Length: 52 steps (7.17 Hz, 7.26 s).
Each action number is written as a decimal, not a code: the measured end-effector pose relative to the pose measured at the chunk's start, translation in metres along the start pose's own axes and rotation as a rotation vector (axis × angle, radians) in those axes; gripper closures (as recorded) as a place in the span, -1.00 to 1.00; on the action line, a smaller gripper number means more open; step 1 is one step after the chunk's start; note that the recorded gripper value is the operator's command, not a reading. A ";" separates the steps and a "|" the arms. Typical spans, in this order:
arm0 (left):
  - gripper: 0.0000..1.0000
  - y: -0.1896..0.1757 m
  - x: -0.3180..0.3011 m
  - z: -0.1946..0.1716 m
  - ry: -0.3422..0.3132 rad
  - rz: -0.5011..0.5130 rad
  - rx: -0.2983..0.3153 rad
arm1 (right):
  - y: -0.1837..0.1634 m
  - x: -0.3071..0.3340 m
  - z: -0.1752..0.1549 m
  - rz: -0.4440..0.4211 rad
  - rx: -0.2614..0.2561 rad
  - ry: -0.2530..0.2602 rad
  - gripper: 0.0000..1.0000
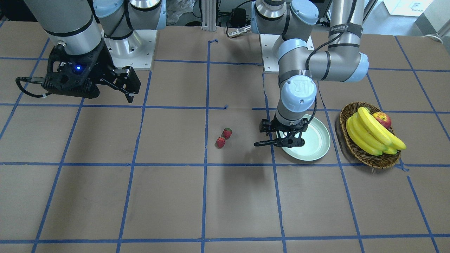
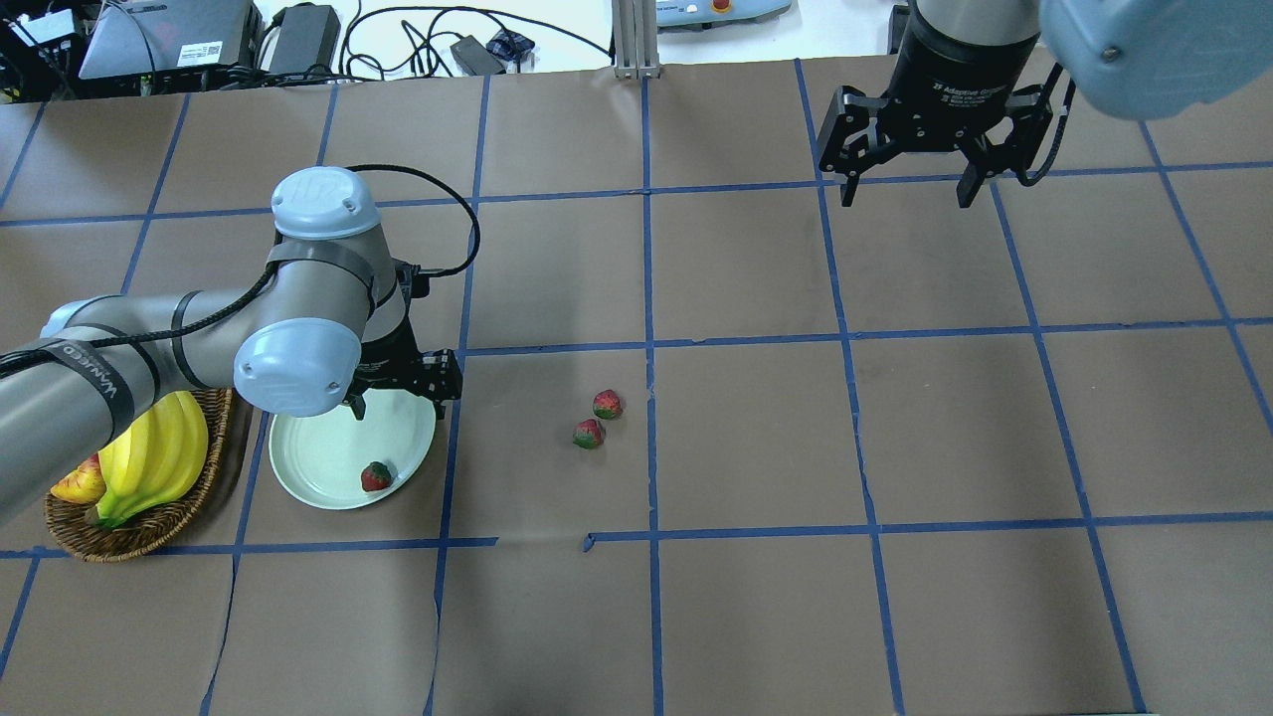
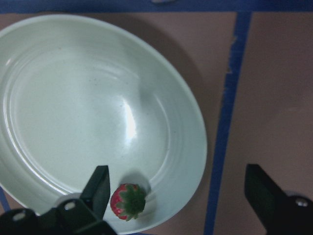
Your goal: Collect all strawberries into plate
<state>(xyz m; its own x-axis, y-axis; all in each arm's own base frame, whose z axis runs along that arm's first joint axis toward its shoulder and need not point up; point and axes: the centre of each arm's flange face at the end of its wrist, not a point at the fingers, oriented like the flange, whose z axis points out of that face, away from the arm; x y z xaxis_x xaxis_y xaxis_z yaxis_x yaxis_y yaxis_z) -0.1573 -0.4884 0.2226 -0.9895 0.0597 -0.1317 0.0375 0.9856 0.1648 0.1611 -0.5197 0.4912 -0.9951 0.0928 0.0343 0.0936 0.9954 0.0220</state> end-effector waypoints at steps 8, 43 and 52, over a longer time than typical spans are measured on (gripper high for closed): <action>-0.16 0.019 0.146 0.025 0.085 0.121 0.069 | -0.001 0.000 0.002 0.000 -0.004 0.001 -1.00; 0.61 -0.022 0.123 -0.019 0.100 -0.036 0.128 | -0.003 0.001 0.004 0.001 -0.005 0.009 -1.00; -1.00 0.001 -0.067 0.016 0.006 0.118 -0.044 | -0.003 0.001 0.005 0.001 -0.007 0.007 -1.00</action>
<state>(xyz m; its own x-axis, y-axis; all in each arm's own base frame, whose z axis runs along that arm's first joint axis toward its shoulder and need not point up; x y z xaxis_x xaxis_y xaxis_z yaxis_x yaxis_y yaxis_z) -0.0890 -0.4890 0.2157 -0.9794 0.1734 -0.1035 0.1474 0.9640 0.2211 0.1599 -0.5228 0.4863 -0.9947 0.0938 0.0416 0.0951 0.9950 0.0291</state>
